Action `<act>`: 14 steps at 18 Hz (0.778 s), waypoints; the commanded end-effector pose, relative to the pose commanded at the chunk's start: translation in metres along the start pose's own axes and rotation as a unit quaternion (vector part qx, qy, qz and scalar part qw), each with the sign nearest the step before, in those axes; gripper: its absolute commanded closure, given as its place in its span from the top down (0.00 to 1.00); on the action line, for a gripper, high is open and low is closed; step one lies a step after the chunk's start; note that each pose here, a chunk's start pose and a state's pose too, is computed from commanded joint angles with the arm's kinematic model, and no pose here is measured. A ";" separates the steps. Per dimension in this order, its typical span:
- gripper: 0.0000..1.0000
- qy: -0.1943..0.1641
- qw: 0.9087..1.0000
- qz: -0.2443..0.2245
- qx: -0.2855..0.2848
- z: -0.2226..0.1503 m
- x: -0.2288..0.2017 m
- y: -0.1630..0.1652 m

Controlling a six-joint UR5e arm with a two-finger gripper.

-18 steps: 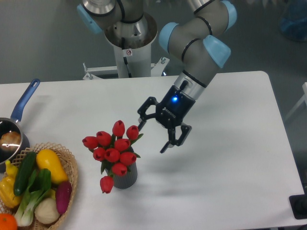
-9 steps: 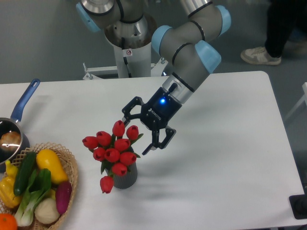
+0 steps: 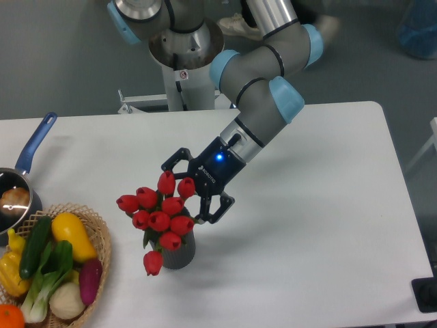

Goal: Pick up the flowers from the vase
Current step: 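Lower the gripper around the tulip stems and close it, then lift the gripped tulips up out of the grey vase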

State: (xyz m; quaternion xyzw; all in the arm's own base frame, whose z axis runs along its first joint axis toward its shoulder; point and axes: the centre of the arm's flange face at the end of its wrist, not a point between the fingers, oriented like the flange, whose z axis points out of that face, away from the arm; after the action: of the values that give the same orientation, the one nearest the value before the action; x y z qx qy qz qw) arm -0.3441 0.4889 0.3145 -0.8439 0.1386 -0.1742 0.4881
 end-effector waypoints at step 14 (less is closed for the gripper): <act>0.21 -0.010 1.000 0.005 0.004 -0.011 0.001 -0.007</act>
State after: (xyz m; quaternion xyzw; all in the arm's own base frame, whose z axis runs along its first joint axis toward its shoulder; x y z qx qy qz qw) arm -0.3476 0.4833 0.3264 -0.8429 0.1376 -0.1642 0.4936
